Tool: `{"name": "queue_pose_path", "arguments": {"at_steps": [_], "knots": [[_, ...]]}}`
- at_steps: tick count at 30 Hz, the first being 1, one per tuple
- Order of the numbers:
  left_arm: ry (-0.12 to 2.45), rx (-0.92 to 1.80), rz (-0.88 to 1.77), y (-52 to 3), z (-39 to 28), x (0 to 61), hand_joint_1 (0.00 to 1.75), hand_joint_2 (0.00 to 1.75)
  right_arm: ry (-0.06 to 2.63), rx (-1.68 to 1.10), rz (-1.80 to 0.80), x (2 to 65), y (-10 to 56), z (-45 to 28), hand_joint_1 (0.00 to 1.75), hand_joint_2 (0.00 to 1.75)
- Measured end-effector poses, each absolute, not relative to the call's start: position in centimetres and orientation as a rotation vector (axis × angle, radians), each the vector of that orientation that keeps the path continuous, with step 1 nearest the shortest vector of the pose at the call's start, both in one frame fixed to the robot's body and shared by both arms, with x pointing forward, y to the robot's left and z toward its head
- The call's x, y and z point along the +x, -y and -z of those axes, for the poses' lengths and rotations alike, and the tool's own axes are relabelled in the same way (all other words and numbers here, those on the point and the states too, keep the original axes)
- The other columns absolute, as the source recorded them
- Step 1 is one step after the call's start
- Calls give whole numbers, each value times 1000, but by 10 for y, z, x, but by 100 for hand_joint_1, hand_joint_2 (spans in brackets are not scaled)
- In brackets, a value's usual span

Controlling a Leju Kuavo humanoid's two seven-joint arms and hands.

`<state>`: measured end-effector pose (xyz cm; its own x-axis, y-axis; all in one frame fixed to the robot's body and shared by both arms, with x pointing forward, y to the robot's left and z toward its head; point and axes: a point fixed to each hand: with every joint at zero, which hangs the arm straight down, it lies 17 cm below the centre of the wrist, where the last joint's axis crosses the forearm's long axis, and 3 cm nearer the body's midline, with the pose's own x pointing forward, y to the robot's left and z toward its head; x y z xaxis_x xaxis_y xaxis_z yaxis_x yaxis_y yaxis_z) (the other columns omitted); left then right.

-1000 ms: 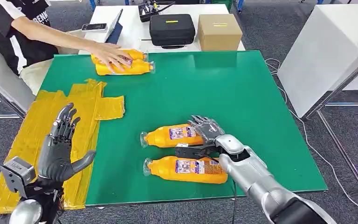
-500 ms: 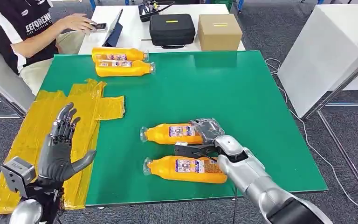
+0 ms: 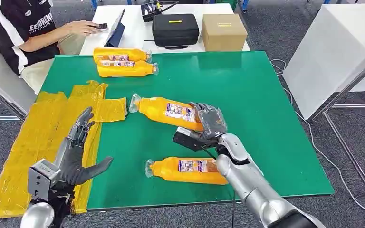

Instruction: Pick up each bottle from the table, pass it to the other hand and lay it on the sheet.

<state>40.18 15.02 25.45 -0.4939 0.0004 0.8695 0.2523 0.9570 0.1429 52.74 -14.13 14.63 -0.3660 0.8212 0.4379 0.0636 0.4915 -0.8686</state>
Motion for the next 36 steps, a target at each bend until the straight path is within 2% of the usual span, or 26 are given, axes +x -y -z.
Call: {"name": "queue_pose_path", "arguments": {"at_steps": [6, 14, 28, 36], "knots": [[1997, -311, 352, -110, -252, 412, 0, 175, 1941, -673, -712, 521, 134, -197, 175, 175], [1955, -485, 380, -57, -266, 419, 0, 175, 2022, -535, -537, 511, 117, -221, 175, 175], [1959, -569, 322, -47, -289, 432, 0, 175, 2021, -259, -542, 491, 43, -219, 175, 175], [1968, -566, 265, -57, -296, 443, 0, 175, 1993, -116, -653, 475, -7, -206, 175, 175]]}}
